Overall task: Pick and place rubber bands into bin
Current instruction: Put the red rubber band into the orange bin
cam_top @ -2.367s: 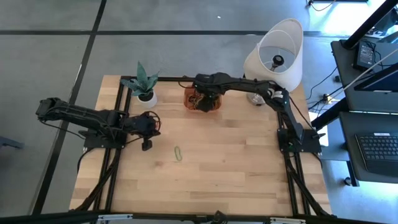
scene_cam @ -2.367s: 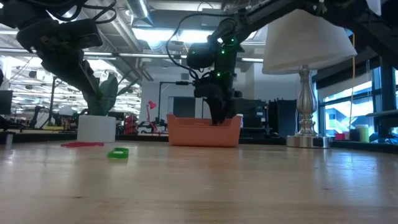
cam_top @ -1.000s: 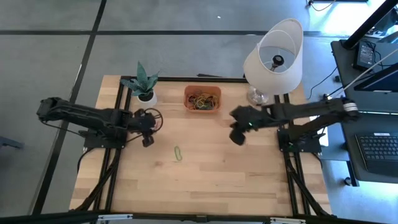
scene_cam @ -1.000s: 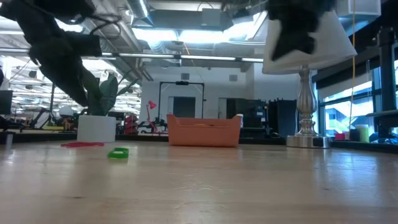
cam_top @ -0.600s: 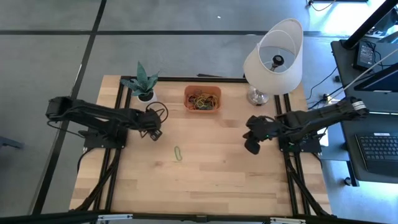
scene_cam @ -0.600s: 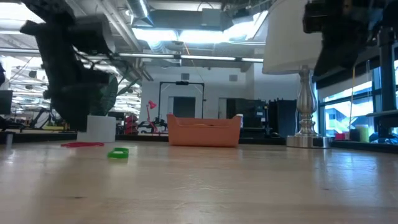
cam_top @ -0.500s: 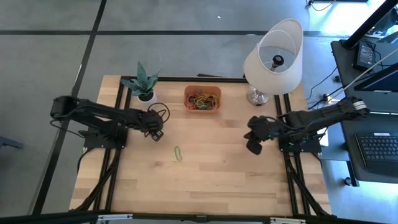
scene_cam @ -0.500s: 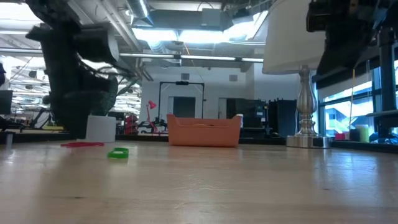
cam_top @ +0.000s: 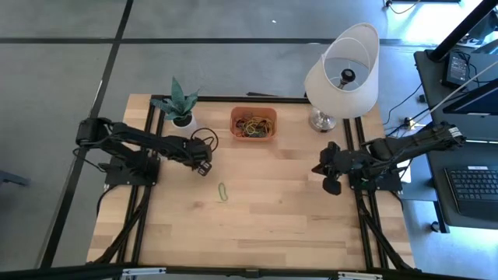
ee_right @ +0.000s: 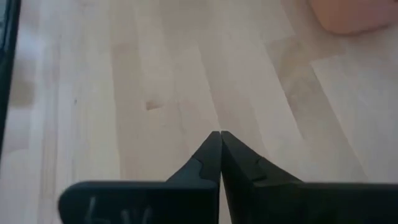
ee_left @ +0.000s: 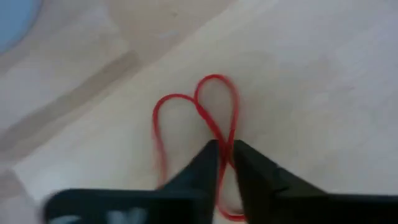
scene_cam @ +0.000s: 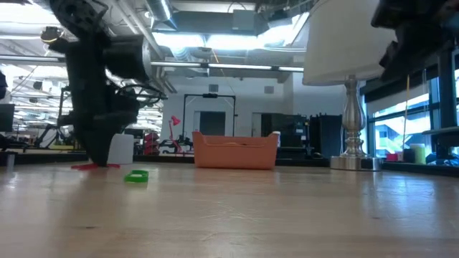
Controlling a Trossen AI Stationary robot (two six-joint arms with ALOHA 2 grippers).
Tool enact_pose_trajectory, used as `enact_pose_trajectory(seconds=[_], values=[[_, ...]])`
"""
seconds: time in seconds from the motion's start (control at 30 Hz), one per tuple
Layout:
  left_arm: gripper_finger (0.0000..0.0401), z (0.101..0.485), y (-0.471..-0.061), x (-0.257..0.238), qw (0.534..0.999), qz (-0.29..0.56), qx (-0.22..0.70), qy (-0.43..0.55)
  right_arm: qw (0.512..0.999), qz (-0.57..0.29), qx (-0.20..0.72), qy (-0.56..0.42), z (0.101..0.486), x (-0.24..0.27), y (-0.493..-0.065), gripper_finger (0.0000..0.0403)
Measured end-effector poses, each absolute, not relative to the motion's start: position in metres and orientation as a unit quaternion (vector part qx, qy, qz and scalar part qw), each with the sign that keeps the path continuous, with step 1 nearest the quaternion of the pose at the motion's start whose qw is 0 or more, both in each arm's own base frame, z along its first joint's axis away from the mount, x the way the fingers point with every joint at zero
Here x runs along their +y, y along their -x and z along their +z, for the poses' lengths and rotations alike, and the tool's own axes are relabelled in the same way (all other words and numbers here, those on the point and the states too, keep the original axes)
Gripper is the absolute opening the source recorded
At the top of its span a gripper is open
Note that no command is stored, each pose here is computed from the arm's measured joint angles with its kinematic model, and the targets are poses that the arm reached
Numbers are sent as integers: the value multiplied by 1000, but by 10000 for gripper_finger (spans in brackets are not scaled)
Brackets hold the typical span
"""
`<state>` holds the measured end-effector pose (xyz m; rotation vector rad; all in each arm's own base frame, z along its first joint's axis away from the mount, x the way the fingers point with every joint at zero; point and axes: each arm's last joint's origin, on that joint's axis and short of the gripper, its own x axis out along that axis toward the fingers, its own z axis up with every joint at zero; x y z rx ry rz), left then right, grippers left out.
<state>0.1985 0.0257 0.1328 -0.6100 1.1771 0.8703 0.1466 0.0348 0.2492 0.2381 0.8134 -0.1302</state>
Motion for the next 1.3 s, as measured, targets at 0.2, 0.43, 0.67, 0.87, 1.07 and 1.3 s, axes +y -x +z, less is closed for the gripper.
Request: enact_pose_trajectory(seconds=[0.2,0.43,0.67,0.87,1.07,1.3], values=[[3,162,-215,26,720,372,525,260,917,-71,357,-161,218,28,-123,11],[2,215,-239,30,752,370,497,226,934,-53,289,-201,196,25,-111,12],[2,276,-265,42,791,367,464,158,934,-53,293,-198,181,24,-108,12],[2,314,-305,69,809,348,464,97,930,-58,306,-193,172,24,-106,12],[2,319,-355,108,814,326,479,55,930,-58,306,-194,172,24,-107,12],[2,264,-392,151,783,293,547,52,926,-64,304,-213,172,24,-107,12]])
